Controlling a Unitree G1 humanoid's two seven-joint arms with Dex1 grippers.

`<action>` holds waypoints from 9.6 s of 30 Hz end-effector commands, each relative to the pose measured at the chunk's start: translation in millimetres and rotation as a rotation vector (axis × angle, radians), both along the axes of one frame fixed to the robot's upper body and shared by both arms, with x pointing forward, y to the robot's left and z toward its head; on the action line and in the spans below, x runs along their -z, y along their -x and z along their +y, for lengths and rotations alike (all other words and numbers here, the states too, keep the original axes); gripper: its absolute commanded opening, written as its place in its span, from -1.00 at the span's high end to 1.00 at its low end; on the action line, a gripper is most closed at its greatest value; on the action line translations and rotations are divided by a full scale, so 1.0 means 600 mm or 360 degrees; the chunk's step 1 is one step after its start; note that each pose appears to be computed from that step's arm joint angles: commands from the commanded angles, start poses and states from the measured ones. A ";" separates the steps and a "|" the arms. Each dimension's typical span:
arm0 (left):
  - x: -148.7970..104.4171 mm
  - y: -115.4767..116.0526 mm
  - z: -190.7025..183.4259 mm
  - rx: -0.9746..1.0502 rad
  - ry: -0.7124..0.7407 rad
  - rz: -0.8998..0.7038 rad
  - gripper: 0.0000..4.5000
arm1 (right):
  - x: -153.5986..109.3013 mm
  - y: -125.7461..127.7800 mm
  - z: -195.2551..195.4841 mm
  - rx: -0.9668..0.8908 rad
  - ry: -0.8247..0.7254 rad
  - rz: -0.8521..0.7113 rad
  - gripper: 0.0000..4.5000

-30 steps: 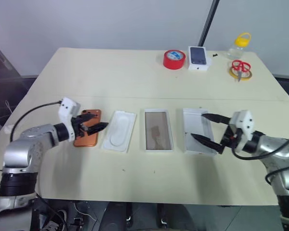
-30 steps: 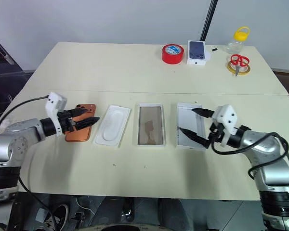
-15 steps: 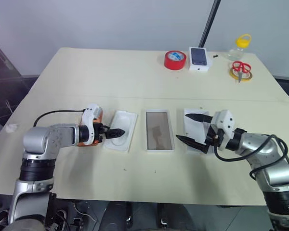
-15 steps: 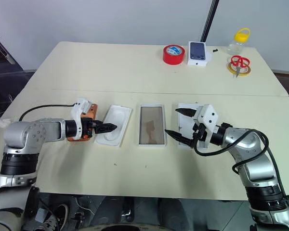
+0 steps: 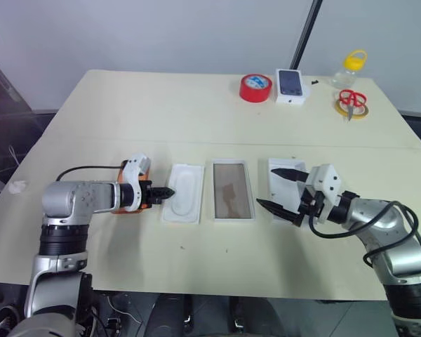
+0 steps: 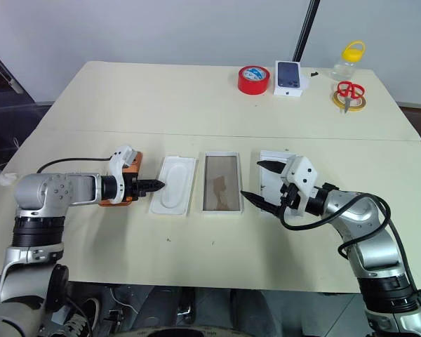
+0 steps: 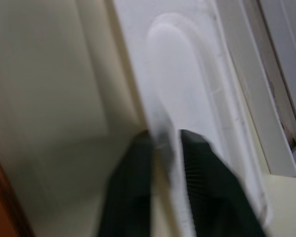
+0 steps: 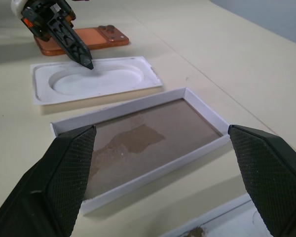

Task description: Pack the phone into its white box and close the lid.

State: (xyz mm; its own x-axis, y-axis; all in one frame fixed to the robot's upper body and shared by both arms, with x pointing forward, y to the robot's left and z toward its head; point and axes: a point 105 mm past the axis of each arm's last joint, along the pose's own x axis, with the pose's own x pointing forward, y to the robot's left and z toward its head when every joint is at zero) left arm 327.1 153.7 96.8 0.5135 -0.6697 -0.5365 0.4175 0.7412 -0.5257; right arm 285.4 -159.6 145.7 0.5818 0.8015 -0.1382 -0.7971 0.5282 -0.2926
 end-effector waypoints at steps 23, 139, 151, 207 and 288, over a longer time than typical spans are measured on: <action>-0.079 -0.032 -0.013 -0.0291 0.0405 -0.0125 1.00 | 0.096 0.023 0.137 -0.0459 0.0297 0.0236 -0.22; -0.105 -0.051 -0.014 0.0176 -0.0198 -0.1236 -0.78 | 0.024 -0.068 0.171 -0.0385 0.0429 -0.0224 0.98; -0.098 -0.052 -0.008 0.0108 -0.0086 -0.1058 -0.78 | 0.081 -0.052 0.127 -0.0501 0.0819 -0.0226 0.98; 0.028 0.017 0.088 -0.0262 0.0321 0.0351 -0.78 | 0.078 -0.117 0.457 -0.0314 0.0718 -0.0159 0.98; -0.066 -0.010 0.037 -0.0167 0.0841 0.0121 0.96 | 0.095 0.038 0.188 -0.0662 0.0456 0.0027 0.99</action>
State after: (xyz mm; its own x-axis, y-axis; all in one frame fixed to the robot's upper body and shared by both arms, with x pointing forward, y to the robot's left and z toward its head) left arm 331.5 176.3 119.2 0.5570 -0.7951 -0.2400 0.2387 0.4300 -0.8707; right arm 259.5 -49.1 81.6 0.2059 0.8814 -0.4252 -0.9356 0.0500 -0.3494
